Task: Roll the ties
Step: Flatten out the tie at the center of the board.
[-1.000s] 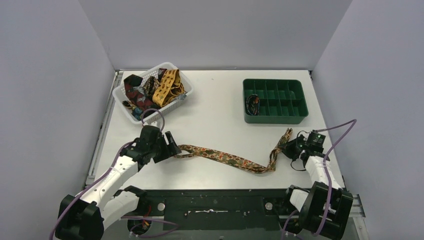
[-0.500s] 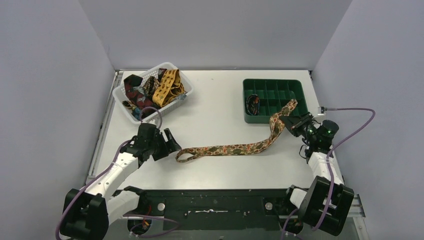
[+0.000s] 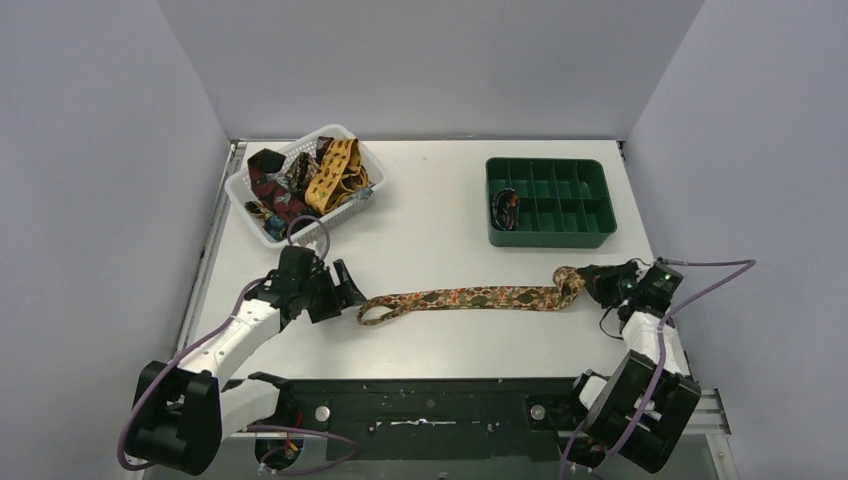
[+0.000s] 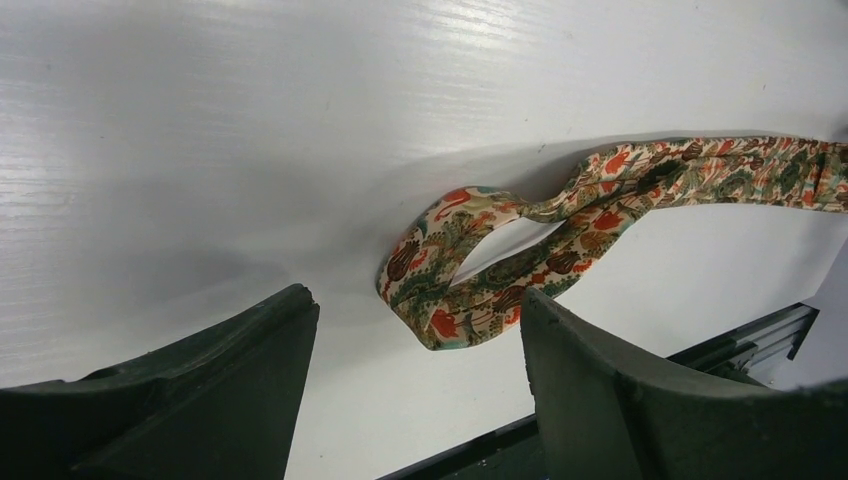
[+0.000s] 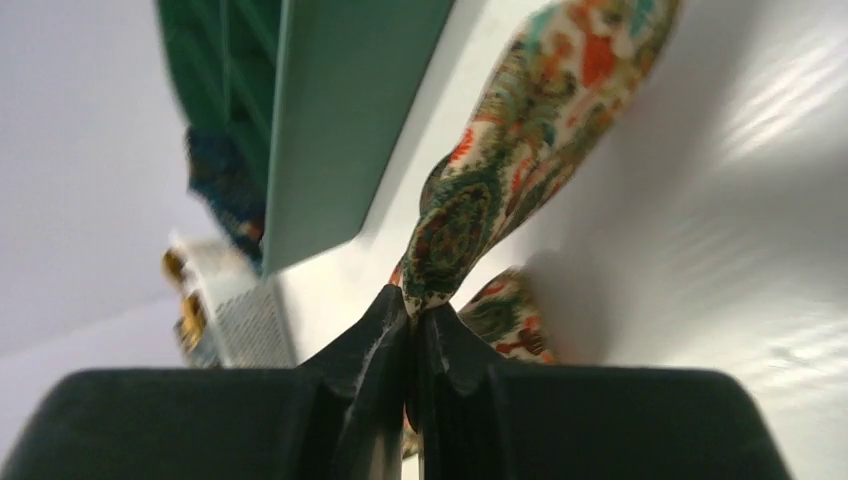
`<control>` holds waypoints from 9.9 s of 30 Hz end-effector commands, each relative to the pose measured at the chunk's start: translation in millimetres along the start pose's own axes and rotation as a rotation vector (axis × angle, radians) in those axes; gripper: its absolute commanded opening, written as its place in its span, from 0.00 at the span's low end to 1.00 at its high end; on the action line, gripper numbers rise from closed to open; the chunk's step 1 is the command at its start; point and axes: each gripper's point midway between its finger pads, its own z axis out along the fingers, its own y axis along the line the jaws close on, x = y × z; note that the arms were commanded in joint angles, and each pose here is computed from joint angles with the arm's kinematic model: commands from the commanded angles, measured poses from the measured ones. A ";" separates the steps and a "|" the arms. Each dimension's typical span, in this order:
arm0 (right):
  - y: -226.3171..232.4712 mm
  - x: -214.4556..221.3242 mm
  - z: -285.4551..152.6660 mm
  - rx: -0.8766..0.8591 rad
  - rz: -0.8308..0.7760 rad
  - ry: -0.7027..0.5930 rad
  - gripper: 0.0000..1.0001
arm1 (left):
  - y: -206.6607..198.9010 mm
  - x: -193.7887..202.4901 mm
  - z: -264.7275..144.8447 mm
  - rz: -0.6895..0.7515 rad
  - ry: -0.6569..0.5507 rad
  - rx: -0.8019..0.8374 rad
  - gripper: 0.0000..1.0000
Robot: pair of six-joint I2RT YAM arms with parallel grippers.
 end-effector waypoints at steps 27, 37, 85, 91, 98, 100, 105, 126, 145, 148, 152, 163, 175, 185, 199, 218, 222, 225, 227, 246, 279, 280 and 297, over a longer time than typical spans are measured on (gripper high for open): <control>136.4 74.9 -1.8 -0.266 -0.710 0.213 0.84 | -13.6 -10.2 -5.8 -0.036 -0.097 0.095 0.72; 142.4 305.8 -5.3 -0.807 -1.695 0.464 0.91 | 2.3 -28.8 -43.0 -0.145 -0.291 0.012 0.72; 85.5 466.9 18.5 -1.021 -1.387 1.582 0.08 | -13.6 -24.9 -62.0 -0.188 -0.311 0.114 0.73; 77.9 458.1 65.4 -0.733 -1.294 1.556 0.20 | -8.4 -20.5 -57.8 -0.193 -0.291 0.092 0.73; 103.8 420.5 113.8 -0.545 -1.211 1.388 0.53 | -1.7 -21.0 -50.6 -0.205 -0.296 0.068 0.74; 111.8 407.7 120.8 -0.523 -1.220 1.335 0.58 | 0.3 -20.0 -45.7 -0.202 -0.293 0.068 0.74; 135.2 387.6 114.8 -0.544 -1.385 1.191 0.56 | 4.0 -19.2 -34.1 -0.153 -0.285 0.069 0.74; 163.0 237.7 39.0 -0.405 -1.151 0.273 1.00 | 7.6 -24.8 -9.3 0.034 -0.389 0.176 0.66; 157.0 242.1 32.3 -0.519 -1.065 0.309 0.93 | 9.6 -15.7 2.1 0.136 -0.352 0.197 0.49; 152.3 252.5 33.0 -0.530 -1.085 0.366 0.89 | 9.1 -21.5 2.2 0.150 -0.356 0.177 0.40; 146.9 272.9 34.6 -0.539 -1.133 0.446 0.83 | 0.4 -38.5 -4.6 0.125 -0.401 0.174 0.23; 119.1 313.8 50.9 -0.363 -1.355 0.523 0.69 | 26.6 -29.1 10.0 -0.015 -0.207 -0.049 0.00; 65.5 141.6 39.7 0.293 -0.962 0.075 0.81 | 58.0 -31.9 -14.1 -0.271 -0.302 -0.093 0.00; -4.3 64.4 -0.8 0.477 -0.614 -0.022 0.76 | 57.9 -42.2 -25.9 -0.285 -0.356 -0.091 0.00; -62.9 24.0 16.1 0.537 -0.442 -0.105 0.79 | 49.6 -46.7 -33.7 -0.272 -0.380 -0.057 0.00; -17.2 -37.5 -5.3 0.533 -0.465 -0.193 0.81 | 47.1 -44.9 -32.2 -0.300 -0.396 -0.019 0.00; -4.8 -35.8 7.7 0.421 -0.523 -0.182 0.81 | 46.2 -46.9 -32.1 -0.303 -0.402 -0.015 0.00; -11.8 -33.2 26.3 0.363 -0.511 -0.180 0.81 | 46.5 -46.5 -31.4 -0.307 -0.400 -0.014 0.00; -21.0 -32.2 38.1 0.326 -0.470 -0.158 0.80 | 46.0 -46.1 -30.8 -0.309 -0.401 -0.008 0.00; -21.9 -66.9 21.0 0.303 -0.379 -0.157 0.61 | 49.9 -44.6 -28.6 -0.352 -0.425 0.000 0.00; -43.1 -48.8 35.2 0.527 -0.444 -0.007 0.07 | 51.1 -38.9 -25.1 -0.306 -0.391 -0.006 0.00; -39.9 -53.7 34.4 0.525 -0.452 -0.021 0.03 | 51.0 -39.2 -25.9 -0.306 -0.392 -0.008 0.00; -1.8 27.8 67.5 0.386 -0.594 0.182 0.12 | 45.6 -42.9 -33.5 -0.288 -0.399 -0.002 0.00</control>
